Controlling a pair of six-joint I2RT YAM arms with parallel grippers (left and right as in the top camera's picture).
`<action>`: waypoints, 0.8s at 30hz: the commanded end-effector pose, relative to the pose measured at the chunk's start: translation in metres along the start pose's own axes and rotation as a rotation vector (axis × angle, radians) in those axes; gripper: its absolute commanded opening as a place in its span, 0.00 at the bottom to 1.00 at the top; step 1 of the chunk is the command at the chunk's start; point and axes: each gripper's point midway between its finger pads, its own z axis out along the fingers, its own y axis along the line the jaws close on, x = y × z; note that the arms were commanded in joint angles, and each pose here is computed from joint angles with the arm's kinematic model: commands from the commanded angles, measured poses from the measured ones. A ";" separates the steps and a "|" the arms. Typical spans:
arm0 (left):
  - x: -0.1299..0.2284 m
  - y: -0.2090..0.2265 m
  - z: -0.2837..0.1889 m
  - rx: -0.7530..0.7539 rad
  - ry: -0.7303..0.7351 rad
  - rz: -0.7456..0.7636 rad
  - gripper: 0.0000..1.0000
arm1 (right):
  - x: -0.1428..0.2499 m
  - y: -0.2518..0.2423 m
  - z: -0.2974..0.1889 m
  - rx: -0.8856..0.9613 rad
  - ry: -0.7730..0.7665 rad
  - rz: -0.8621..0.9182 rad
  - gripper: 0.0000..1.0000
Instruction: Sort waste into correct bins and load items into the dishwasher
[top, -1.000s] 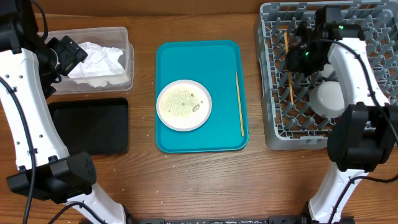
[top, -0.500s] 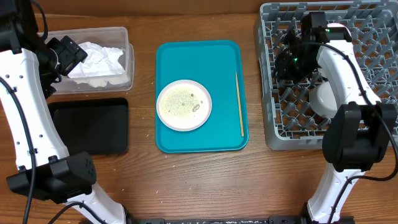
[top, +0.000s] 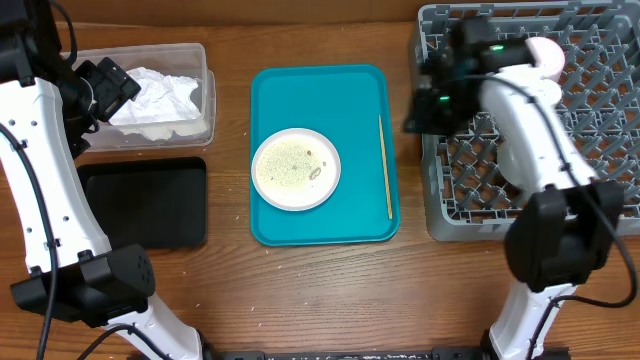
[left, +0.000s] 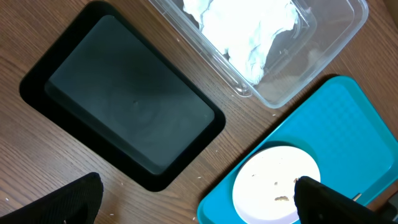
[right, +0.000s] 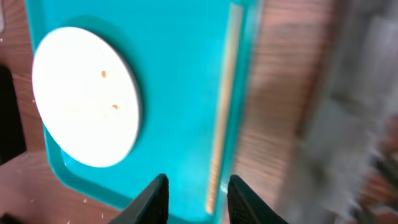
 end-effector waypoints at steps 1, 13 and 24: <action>-0.002 0.000 0.000 -0.002 -0.009 -0.011 1.00 | -0.004 0.010 0.004 0.191 -0.070 0.045 0.33; -0.002 0.000 0.000 -0.002 -0.009 -0.011 1.00 | 0.042 0.000 0.096 0.348 -0.037 0.103 0.23; -0.002 0.000 0.000 -0.002 -0.009 -0.011 1.00 | 0.068 -0.017 0.124 0.356 -0.004 0.120 0.22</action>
